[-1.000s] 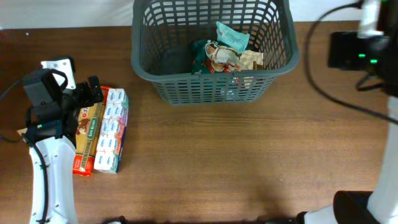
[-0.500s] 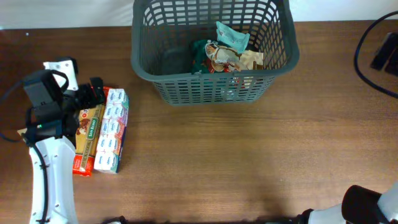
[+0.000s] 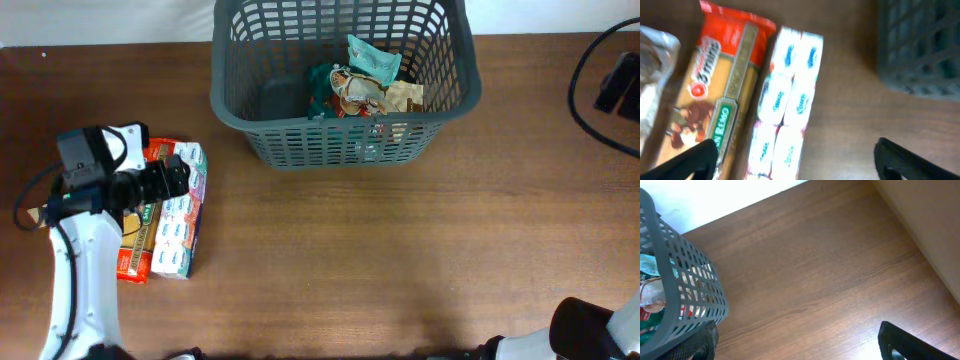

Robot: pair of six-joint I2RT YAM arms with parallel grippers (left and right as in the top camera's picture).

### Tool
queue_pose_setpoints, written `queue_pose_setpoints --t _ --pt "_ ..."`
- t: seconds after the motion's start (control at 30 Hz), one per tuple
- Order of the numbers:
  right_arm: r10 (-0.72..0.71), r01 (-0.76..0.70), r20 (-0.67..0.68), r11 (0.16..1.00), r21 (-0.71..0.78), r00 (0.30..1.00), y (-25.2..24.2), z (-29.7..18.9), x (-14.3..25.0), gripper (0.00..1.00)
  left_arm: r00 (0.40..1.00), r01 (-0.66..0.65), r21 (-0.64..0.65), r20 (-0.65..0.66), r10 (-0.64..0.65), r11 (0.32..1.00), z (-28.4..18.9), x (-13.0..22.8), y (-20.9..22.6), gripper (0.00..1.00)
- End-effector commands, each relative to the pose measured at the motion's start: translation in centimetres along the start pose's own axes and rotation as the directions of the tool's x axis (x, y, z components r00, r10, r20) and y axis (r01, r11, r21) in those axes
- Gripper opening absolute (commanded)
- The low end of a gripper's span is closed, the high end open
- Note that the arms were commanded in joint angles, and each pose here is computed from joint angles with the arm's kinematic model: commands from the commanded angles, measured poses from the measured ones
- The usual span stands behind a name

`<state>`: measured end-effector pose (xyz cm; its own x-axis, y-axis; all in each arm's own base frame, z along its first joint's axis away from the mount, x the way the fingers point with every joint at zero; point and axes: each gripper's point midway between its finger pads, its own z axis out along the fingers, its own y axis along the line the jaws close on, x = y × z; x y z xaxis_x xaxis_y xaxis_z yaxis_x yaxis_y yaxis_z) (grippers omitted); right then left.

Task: Pack container
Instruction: 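Move the left gripper to the Kleenex tissue multipack and grasp it, then lift the Kleenex pack with the left gripper and drop it into the basket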

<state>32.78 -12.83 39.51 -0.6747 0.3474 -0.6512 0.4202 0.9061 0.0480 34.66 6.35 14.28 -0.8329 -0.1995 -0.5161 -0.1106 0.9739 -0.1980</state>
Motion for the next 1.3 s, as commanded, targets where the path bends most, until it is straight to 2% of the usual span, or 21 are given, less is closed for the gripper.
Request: queue_pose_setpoints --t 0.0,0.03,0.17,0.27,0.43,0.7,0.73,0.8,0.87,1.07,1.17,1.27 --pt "0.013 -0.013 -0.011 1.0 -0.007 1.0 0.1 0.5 0.0 0.99 0.993 -0.047 -0.028 -0.109 0.043 0.999 2.3 1.7 0.1 0.89" --pt "0.013 -0.013 -0.011 1.0 -0.007 1.0 0.1 0.5 0.0 0.99 0.99 -0.055 -0.046 -0.134 0.048 0.997 2.8 2.1 0.3 0.82" --pt "0.013 -0.013 -0.011 1.0 -0.007 1.0 0.1 0.5 0.0 0.99 0.963 -0.096 -0.136 -0.264 0.057 0.986 5.1 4.6 1.1 0.7" --pt "0.013 -0.013 -0.011 1.0 -0.007 1.0 0.1 0.5 0.0 0.99 0.942 -0.126 -0.167 -0.33 0.065 0.978 6.8 5.9 1.6 0.7" --pt "0.013 -0.013 -0.011 1.0 -0.007 1.0 0.1 0.5 0.0 0.99 0.927 -0.081 -0.282 -0.374 -0.032 0.956 8.7 7.2 3.6 0.71" --pt "0.013 -0.013 -0.011 1.0 -0.007 1.0 0.1 0.5 0.0 0.99 0.911 -0.075 -0.287 -0.41 -0.052 0.955 10.2 8.4 4.0 0.69" --pt "0.013 -0.013 -0.011 1.0 -0.007 1.0 0.1 0.5 0.0 0.99 0.911 -0.075 -0.287 -0.41 -0.052 0.955 10.2 8.4 4.0 0.37" --pt "0.013 -0.013 -0.011 1.0 -0.007 1.0 0.1 0.5 0.0 0.99 0.911 -0.074 -0.287 -0.408 -0.052 0.955 10.2 8.3 4.0 0.15" --pt "0.013 -0.013 -0.011 1.0 -0.007 1.0 0.1 0.5 0.0 0.99 0.91 -0.074 -0.287 -0.41 -0.052 0.955 10.2 8.4 4.0 0.02" --pt "0.013 -0.013 -0.012 1.0 -0.007 1.0 0.1 0.5 0.0 0.99 0.901 -0.069 -0.27 -0.43 -0.056 0.96 9.6 8.1 3.6 0.02" --pt "0.013 -0.013 -0.011 1.0 -0.007 1.0 0.1 0.5 0.0 0.99 0.912 -0.07 -0.269 -0.408 -0.047 0.961 8.7 5.9 3.3 0.02" --pt "0.013 -0.013 -0.011 1.0 -0.007 1.0 0.1 0.5 0.0 0.99 0.943 -0.065 -0.27 -0.333 -0.03 0.961 6.8 1.3 2.7 0.02"
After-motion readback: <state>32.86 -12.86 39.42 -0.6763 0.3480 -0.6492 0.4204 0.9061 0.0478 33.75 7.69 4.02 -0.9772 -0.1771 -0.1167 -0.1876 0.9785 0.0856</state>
